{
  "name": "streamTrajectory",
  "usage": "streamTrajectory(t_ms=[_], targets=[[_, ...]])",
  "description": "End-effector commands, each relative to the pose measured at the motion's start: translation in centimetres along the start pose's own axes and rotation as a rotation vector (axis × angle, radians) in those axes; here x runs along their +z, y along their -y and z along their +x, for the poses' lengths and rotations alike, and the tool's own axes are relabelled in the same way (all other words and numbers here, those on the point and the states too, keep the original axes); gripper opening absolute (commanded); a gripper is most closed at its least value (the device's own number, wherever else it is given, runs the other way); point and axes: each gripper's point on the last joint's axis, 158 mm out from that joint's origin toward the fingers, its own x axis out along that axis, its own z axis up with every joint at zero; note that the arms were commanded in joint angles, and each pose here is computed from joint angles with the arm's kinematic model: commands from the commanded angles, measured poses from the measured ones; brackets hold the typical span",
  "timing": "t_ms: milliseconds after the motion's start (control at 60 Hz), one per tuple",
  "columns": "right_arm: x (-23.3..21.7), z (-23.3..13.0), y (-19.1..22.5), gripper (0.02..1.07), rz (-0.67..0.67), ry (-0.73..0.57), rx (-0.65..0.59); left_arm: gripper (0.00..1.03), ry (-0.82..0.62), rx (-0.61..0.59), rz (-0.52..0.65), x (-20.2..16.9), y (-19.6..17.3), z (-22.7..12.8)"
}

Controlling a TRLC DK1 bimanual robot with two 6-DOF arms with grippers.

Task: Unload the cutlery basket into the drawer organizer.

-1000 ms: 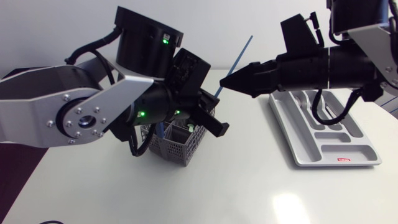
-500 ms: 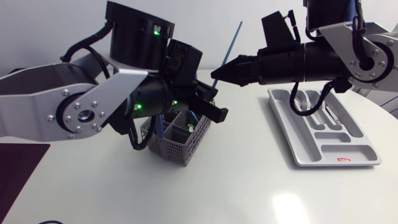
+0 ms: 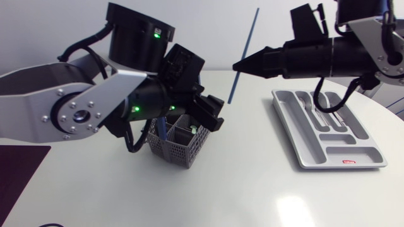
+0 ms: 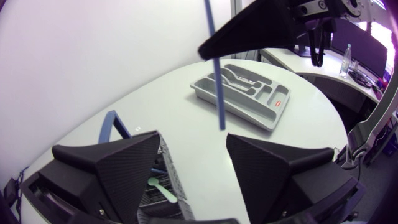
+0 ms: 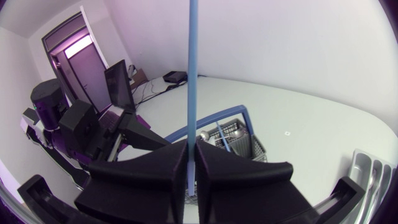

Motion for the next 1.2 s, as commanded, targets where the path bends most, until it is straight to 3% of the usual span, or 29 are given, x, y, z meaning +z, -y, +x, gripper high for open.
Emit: streamTrajectory(t_ms=[0,267,483,633,967,1183], targets=[[-0.1,-1.8,2.0,0.07,0.005,0.005,-0.05,0.91,0.003,0.065,0.049,-0.4,-2.3,-1.7],[-5.1,-6.5,15.0,0.07,0.073,-0.134,-0.334,0.92,-0.058,0.243,0.06,-3.0,-10.7,-5.3],[-11.6,-9.0,23.9,0.07,0.135,-0.311,-0.534,0.92,-0.147,0.229,0.136,-7.0,-10.4,-5.3],[-14.6,-10.0,26.7,0.08,0.166,-0.393,-0.608,0.92,-0.177,0.177,0.264,-8.5,-7.4,-5.1],[-20.0,-10.7,30.6,0.09,0.251,-0.529,-0.681,0.92,-0.202,0.206,0.353,-9.7,-7.2,-5.9],[-22.6,-11.0,31.9,0.12,0.296,-0.575,-0.679,0.92,-0.217,0.202,0.543,-10.0,-5.5,-5.8]])
